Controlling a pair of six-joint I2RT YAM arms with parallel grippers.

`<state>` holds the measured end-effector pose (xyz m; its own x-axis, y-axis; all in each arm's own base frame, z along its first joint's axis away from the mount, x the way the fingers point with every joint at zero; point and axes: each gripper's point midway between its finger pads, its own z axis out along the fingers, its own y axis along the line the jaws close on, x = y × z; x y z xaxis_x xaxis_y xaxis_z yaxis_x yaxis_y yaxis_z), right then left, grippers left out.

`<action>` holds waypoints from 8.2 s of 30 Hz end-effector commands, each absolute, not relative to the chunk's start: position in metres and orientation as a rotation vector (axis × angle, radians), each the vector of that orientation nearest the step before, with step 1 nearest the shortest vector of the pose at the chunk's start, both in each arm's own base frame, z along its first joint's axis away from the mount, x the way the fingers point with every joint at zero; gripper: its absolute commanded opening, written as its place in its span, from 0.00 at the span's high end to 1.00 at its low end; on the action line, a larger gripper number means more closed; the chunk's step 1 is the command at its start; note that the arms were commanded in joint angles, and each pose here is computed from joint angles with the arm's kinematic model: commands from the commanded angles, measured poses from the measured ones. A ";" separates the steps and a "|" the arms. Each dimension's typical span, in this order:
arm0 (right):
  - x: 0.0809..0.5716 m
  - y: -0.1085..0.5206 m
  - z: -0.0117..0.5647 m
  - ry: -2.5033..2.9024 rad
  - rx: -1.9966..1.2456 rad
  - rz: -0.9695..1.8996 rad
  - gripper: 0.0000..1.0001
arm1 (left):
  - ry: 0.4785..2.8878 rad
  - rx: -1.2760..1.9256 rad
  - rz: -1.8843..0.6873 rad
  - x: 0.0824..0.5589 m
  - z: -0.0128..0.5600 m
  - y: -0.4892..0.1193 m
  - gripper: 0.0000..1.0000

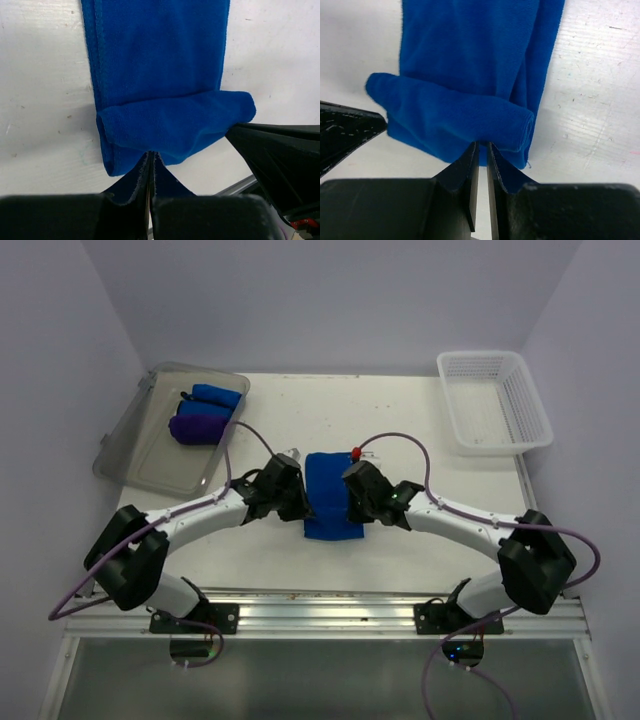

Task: Roll the towels
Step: Roll the towel

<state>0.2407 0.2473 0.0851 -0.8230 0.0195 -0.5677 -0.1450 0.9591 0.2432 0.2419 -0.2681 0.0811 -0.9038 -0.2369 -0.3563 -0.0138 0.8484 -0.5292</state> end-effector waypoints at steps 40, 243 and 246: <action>0.204 0.264 0.068 2.537 -0.006 0.494 0.88 | 2.569 -0.066 -0.531 0.284 0.060 -0.257 0.88; 0.170 0.292 0.069 2.522 -0.883 0.726 0.37 | 2.648 -0.299 -0.851 0.230 0.019 -0.235 0.66; 0.171 0.296 0.062 2.527 -0.888 0.737 0.41 | 2.648 -0.299 -0.851 0.230 0.019 -0.235 0.66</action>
<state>0.1617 0.2955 0.0709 -0.7570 -0.4581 -0.4659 -0.6405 0.6615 0.3902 0.2343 -0.2457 0.0379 -0.9108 -0.3315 -0.2461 -0.0916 0.7435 -0.6625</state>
